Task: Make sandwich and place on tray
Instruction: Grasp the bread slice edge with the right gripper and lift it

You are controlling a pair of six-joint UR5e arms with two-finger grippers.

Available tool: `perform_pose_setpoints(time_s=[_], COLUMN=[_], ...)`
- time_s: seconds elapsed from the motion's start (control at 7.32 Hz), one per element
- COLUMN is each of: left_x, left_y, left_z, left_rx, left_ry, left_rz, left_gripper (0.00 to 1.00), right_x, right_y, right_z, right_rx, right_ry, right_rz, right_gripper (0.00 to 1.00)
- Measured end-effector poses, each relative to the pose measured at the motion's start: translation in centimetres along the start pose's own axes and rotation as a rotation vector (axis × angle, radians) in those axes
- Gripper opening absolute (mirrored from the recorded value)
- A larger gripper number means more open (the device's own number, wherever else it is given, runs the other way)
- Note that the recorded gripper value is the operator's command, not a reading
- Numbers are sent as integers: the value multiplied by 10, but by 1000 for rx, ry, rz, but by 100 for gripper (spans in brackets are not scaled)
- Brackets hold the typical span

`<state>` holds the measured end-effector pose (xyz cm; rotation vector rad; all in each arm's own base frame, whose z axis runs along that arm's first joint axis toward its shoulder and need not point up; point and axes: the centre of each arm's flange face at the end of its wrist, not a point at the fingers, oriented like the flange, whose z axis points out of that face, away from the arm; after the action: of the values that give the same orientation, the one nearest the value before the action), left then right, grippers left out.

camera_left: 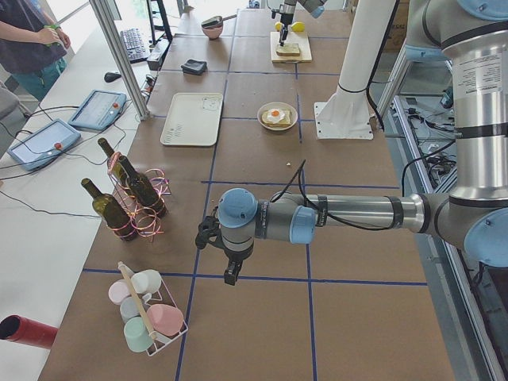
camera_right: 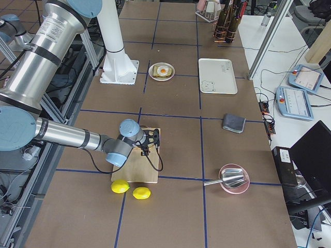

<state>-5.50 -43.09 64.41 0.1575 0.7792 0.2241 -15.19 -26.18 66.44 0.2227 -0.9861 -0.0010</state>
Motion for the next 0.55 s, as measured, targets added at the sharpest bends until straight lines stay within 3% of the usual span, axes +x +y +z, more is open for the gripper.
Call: perform_pose_setpoints(time_s=[0.27,0.41,0.55], left_x=[0,0,0], left_y=[0,0,0], left_z=[0,0,0], left_rx=[0,0,-1], left_ry=[0,0,0], left_rz=[0,0,-1], left_gripper=[100,100,100], right_x=[-5,-6,-6], right_y=[1,2,2], right_z=[1,1,2], right_rx=[2,0,-3], right_ry=[-24,-26,-27], right_rz=[-12,-14,-16], right_gripper=[58,47,13])
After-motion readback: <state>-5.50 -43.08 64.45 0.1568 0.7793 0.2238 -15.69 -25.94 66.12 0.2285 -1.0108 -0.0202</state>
